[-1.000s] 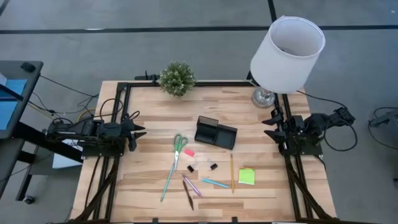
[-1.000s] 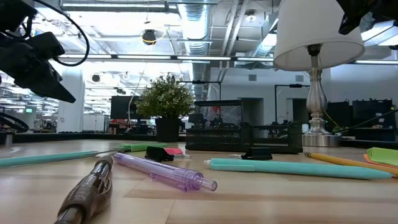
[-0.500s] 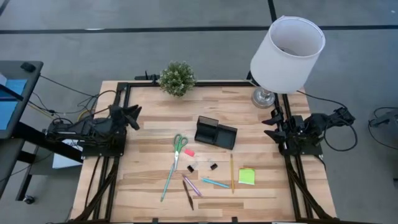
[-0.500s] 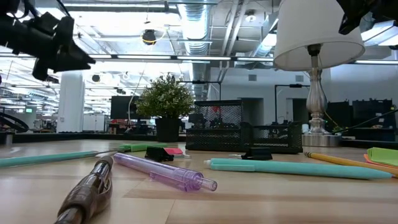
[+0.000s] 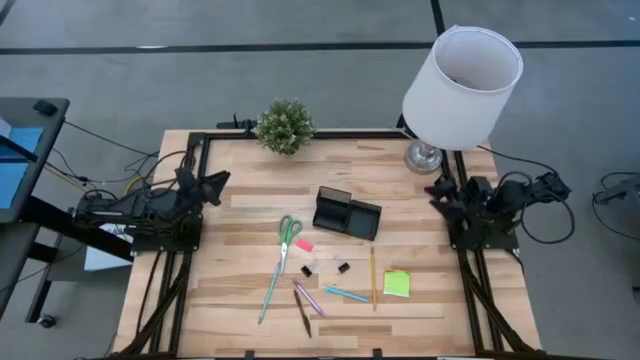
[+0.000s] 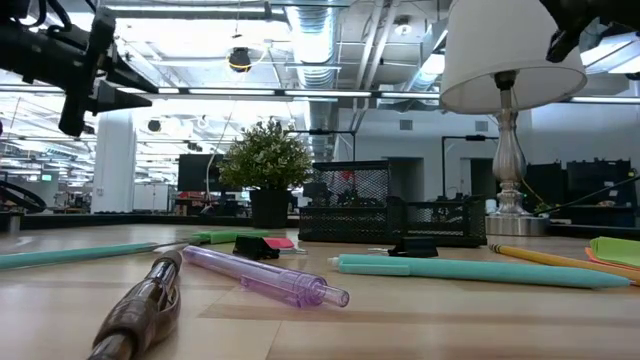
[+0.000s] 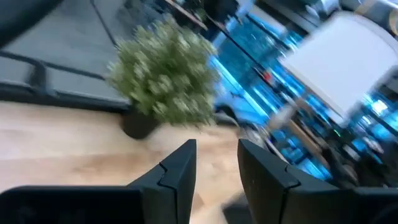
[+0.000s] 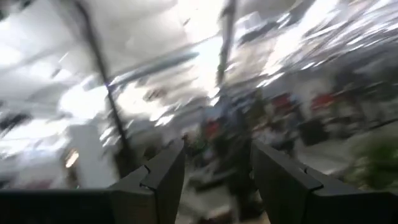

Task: Pick and place office supplies into organizer
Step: Put the green sticky notes on the black desk organizer

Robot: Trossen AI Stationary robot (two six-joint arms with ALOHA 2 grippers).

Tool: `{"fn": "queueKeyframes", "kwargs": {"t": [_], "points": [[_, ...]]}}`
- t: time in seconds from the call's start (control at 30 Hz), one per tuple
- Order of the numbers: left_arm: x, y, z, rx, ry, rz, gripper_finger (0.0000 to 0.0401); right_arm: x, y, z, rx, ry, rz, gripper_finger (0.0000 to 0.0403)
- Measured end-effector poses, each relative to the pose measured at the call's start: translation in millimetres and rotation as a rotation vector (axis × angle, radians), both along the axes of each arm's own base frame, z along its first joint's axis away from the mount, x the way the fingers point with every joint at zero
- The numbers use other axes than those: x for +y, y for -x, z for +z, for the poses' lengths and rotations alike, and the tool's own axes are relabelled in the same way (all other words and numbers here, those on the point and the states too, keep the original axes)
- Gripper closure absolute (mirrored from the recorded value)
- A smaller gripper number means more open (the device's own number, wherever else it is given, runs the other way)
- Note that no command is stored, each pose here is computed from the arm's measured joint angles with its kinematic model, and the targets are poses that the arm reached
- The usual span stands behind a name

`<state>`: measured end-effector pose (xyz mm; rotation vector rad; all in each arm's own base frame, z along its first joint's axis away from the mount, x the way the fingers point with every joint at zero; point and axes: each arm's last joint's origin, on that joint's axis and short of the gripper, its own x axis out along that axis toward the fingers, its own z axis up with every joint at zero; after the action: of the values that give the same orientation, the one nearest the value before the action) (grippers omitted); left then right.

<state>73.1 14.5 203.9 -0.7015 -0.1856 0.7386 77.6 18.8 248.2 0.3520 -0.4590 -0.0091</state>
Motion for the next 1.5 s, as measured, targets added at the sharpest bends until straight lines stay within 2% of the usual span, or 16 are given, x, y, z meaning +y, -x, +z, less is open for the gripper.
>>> {"fn": "queueKeyframes", "kwargs": {"t": [0.13, 0.3, 0.5, 0.73, 1.07, 1.5], "points": [[0.1, 0.0, -0.3, -0.003, 0.006, 0.002, 0.0291, -5.7, 6.5, 10.8, -0.125, -0.123, -0.047, 0.0224], [0.8, 0.8, -0.5, -0.004, 0.005, 0.038, 0.0291, -8.2, 10.7, 16.5, -0.195, -0.136, -0.067, 0.0222], [0.8, 0.7, -0.5, -0.003, 0.005, 0.035, 0.0291, -7.7, 9.2, 14.7, -0.168, -0.102, -0.084, 0.0225], [-0.4, -0.1, -3.2, 0.028, 0.009, -0.021, 0.0291, -9.3, 12.0, 17.8, -0.217, -0.184, -0.071, 0.0217], [-0.7, 1.5, -12.3, 0.129, 0.008, -0.039, 0.0291, -10.1, 14.1, 20.2, -0.249, -0.197, -0.068, 0.0219], [-0.6, 1.6, -12.5, 0.131, 0.009, -0.038, 0.0291, -10.6, 13.4, 19.1, -0.233, -0.208, -0.093, 0.0221]]}}
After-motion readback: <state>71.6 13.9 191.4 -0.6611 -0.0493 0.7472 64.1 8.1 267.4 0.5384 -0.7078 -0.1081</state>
